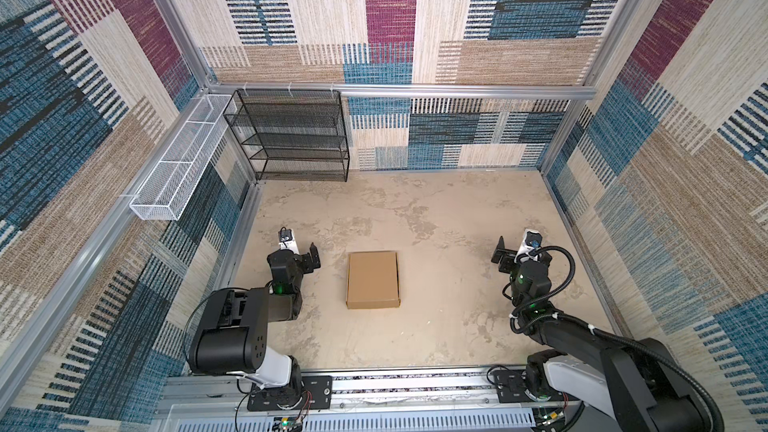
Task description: Fold the paper box
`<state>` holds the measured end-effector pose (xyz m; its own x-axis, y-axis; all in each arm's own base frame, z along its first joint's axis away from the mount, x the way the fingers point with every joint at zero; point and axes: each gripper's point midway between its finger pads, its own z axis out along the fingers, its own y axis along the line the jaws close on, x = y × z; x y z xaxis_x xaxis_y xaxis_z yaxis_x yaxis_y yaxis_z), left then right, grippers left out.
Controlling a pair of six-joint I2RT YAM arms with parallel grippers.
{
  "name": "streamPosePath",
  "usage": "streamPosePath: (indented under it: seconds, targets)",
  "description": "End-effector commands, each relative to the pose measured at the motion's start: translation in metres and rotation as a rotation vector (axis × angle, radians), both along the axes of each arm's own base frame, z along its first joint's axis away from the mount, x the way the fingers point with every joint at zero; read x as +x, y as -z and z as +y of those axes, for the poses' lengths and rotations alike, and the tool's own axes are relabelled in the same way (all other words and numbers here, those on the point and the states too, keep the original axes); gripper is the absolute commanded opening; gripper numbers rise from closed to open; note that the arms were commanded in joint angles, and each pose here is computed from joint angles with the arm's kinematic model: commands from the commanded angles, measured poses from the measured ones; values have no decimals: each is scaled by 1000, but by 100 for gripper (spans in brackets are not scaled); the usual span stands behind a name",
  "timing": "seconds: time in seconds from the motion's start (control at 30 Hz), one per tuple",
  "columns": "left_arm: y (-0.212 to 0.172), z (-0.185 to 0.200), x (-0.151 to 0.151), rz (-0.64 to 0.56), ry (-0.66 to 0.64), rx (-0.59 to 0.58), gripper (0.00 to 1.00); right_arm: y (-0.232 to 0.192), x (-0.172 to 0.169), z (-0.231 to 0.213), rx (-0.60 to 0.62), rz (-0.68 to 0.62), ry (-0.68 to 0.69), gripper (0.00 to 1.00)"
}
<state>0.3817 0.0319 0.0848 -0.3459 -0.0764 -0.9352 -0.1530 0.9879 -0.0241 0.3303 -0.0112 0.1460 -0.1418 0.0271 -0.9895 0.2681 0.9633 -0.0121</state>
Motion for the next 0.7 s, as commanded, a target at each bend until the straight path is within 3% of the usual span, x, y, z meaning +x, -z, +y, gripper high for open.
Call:
streamPosePath:
  seconds: [0.0,0.23,0.67]
  targets:
    - [-13,-4,9,-40,34,17,99,-24,7,6,-16,-114,-37,100]
    - [-10,-5,17,6,38,15,99,-23,24,12,-85,-133,-89,100]
    - [-10,-5,18,7,38,16,99,-14,28,1,0,-173,-155,100]
